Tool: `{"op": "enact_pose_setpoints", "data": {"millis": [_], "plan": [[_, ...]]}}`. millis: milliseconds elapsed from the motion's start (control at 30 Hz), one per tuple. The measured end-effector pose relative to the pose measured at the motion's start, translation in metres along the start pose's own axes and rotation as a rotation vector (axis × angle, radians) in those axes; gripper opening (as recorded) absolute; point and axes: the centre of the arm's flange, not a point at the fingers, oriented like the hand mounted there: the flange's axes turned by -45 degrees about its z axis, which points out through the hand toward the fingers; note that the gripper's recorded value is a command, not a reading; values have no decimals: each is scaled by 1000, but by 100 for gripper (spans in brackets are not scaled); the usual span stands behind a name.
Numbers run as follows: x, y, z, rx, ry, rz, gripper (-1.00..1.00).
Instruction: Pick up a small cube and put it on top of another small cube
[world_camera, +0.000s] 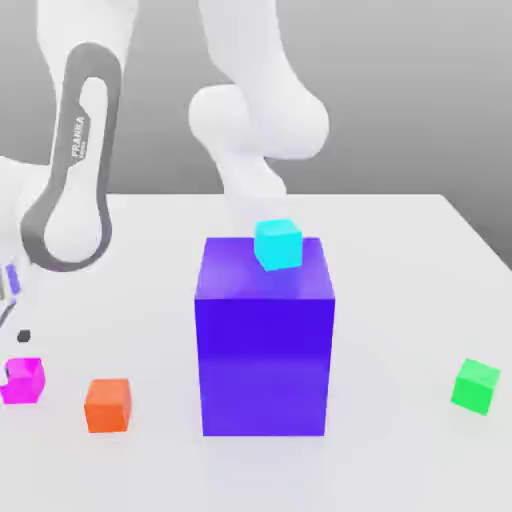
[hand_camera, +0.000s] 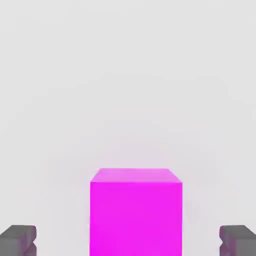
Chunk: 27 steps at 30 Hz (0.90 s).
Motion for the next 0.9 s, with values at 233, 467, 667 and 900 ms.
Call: {"op": "enact_pose_setpoints", "data": {"millis": [233, 467, 667, 900], "plan": [[-1, 1, 10, 0, 0, 2, -100], [-2, -12, -56, 13, 10, -33, -100], [-118, -126, -78, 52, 6, -422, -100], [-285, -184, -92, 65, -12, -835, -100]]}}
